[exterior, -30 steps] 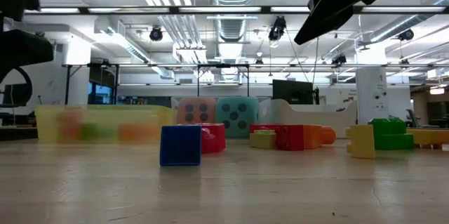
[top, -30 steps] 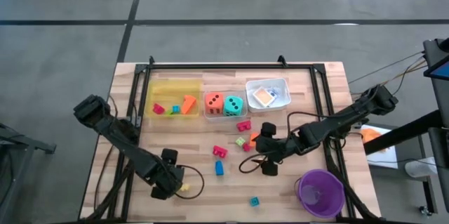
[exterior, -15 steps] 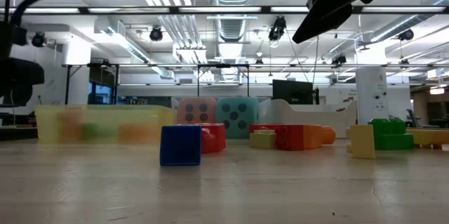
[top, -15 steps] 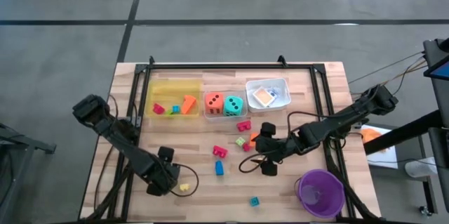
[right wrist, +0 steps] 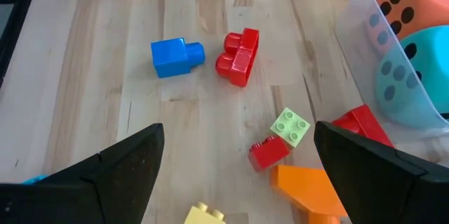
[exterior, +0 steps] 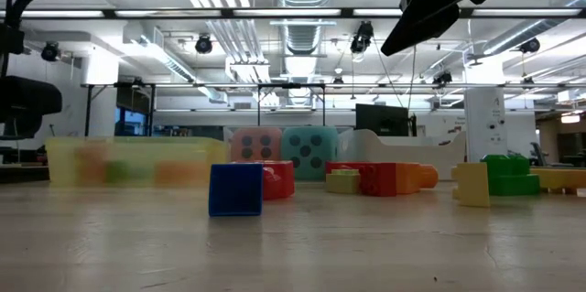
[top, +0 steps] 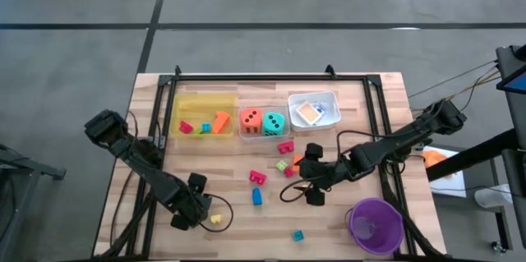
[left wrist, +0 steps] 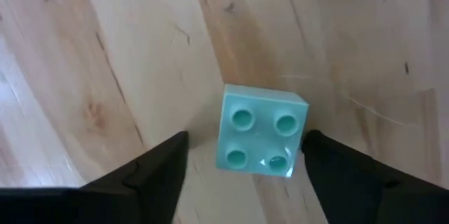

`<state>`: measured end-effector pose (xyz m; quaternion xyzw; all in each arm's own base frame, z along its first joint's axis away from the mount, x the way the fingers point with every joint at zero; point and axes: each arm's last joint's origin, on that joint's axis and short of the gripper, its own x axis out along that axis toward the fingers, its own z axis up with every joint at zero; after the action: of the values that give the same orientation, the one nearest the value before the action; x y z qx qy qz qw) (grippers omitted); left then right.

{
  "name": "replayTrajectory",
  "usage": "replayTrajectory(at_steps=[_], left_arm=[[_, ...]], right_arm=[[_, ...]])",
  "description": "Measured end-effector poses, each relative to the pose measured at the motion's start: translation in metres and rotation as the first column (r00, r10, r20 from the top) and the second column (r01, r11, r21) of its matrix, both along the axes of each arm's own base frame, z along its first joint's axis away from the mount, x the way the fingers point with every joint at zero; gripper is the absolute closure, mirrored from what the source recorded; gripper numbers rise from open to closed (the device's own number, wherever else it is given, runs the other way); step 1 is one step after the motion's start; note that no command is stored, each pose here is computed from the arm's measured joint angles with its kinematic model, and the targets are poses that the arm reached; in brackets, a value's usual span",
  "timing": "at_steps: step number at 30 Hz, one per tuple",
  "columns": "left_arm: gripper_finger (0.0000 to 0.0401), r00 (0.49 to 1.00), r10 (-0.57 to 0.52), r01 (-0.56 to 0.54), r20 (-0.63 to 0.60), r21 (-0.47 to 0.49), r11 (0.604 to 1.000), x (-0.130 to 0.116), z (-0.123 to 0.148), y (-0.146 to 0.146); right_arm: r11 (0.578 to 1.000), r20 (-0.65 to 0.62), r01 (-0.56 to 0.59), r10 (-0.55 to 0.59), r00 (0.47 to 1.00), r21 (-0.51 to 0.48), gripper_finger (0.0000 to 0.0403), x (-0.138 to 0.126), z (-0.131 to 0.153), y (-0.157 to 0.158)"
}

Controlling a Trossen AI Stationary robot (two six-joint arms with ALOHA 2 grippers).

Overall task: Pick & Place Toys
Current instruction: Put the light blue game piece into the yellow bin

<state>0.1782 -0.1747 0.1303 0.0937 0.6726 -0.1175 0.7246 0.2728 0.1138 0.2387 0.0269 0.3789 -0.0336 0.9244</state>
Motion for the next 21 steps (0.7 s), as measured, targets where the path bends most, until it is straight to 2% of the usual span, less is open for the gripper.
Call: replayTrajectory(at_steps=[9, 14, 19, 21], left_arm=[[0.0274, 1.000, 0.000, 0.000, 0.012, -0.019, 1.000, 0.001, 0.000, -0.002], [0.0274, 1.000, 0.013, -0.012, 0.025, -0.039, 0.999, 0.001, 0.004, -0.001], [0.0274, 0.992, 0.099, -0.086, 0.078, -0.155, 0.984, 0.000, 0.027, 0.000], [0.0274, 0.980, 0.167, -0.144, 0.112, -0.189, 0.971, 0.000, 0.038, 0.004]], right_arm=[[1.000, 0.001, 0.001, -0.001, 1.000, 0.002, 0.0038, 0.000, 0.000, 0.000], [1.000, 0.002, 0.001, -0.001, 1.000, 0.002, 0.0038, 0.000, 0.000, 0.000], [1.000, 0.010, 0.000, 0.000, 1.000, 0.004, 0.0038, 0.001, 0.001, 0.000], [1.000, 0.019, -0.001, 0.000, 1.000, 0.008, 0.0038, 0.001, 0.001, 0.001]])
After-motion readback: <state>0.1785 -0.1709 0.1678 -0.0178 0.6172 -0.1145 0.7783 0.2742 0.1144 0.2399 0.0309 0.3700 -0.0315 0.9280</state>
